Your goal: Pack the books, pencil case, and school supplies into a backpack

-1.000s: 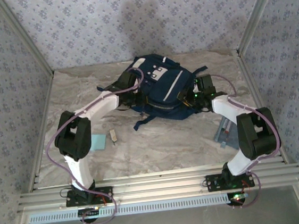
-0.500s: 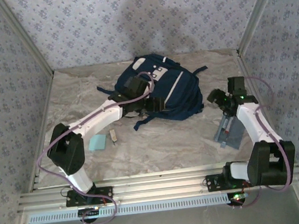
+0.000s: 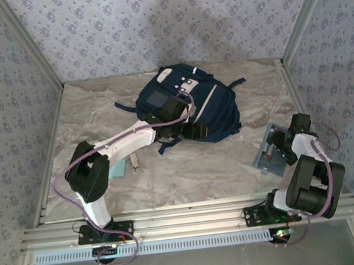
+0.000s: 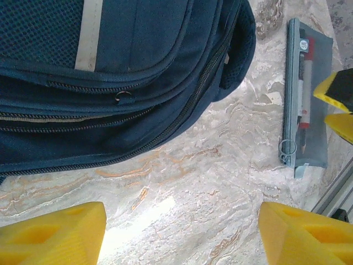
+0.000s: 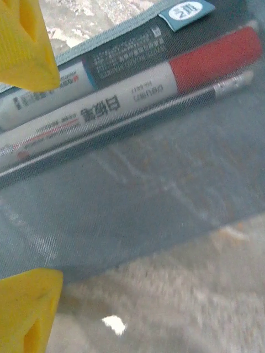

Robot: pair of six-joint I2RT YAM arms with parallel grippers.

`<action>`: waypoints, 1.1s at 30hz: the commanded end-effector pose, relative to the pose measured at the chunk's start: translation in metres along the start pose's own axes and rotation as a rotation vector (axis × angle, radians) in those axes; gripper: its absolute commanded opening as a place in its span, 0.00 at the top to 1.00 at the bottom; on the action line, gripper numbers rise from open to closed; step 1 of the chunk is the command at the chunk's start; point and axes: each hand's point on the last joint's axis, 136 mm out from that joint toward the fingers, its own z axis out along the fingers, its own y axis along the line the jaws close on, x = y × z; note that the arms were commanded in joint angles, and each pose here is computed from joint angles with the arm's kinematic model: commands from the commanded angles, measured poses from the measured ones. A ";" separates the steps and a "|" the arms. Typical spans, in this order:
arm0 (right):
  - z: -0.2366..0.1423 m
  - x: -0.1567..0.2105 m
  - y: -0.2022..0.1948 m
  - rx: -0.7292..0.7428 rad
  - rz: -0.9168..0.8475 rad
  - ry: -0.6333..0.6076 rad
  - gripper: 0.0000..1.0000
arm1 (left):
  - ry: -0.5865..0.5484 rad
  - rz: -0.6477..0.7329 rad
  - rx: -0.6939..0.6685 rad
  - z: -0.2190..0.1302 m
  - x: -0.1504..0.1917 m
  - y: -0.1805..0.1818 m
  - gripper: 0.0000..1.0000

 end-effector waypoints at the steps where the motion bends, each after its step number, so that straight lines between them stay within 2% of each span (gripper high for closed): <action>1: 0.008 -0.002 0.022 -0.111 -0.040 0.020 0.26 | -0.037 0.008 0.037 -0.008 -0.016 -0.016 0.27; 3: 0.011 -0.002 0.030 -0.145 -0.050 0.030 0.42 | -0.038 0.003 0.036 -0.009 -0.017 -0.015 0.27; 6: 0.009 -0.002 0.042 -0.181 -0.096 0.026 0.73 | -0.041 -0.002 0.037 -0.010 -0.017 -0.016 0.27; 10: 0.002 0.002 0.058 -0.171 -0.221 0.016 0.98 | -0.040 -0.014 0.039 -0.008 -0.017 -0.015 0.27; 11: 0.000 0.003 0.062 -0.168 -0.248 0.013 1.00 | -0.040 -0.017 0.043 -0.008 -0.017 -0.015 0.27; 16: -0.015 0.002 0.076 -0.180 -0.305 -0.003 1.00 | -0.035 -0.031 0.056 -0.006 -0.018 -0.016 0.27; 19: -0.035 0.003 0.092 -0.241 -0.338 -0.020 1.00 | -0.034 -0.062 0.089 -0.004 -0.019 -0.016 0.26; 22: -0.054 -0.002 0.095 -0.227 -0.353 -0.079 1.00 | -0.036 -0.097 0.122 -0.003 -0.022 -0.016 0.22; 23: -0.057 -0.003 0.091 -0.206 -0.344 -0.084 0.95 | -0.038 -0.097 0.126 -0.003 -0.023 -0.017 0.22; 26: -0.052 -0.001 0.075 -0.146 -0.343 -0.053 0.57 | -0.040 -0.094 0.131 -0.003 -0.024 -0.018 0.22; 27: -0.049 -0.003 0.071 -0.132 -0.333 -0.048 0.49 | -0.039 -0.094 0.133 -0.003 -0.024 -0.019 0.22; 30: -0.039 -0.015 0.060 -0.110 -0.295 -0.043 0.39 | -0.036 -0.094 0.129 -0.003 -0.023 -0.018 0.21; 32: -0.033 -0.028 0.054 -0.112 -0.255 -0.048 0.38 | -0.034 -0.098 0.125 -0.003 -0.021 -0.016 0.16; 33: -0.030 -0.036 0.050 -0.115 -0.227 -0.052 0.37 | -0.035 -0.100 0.125 -0.004 -0.020 -0.016 0.08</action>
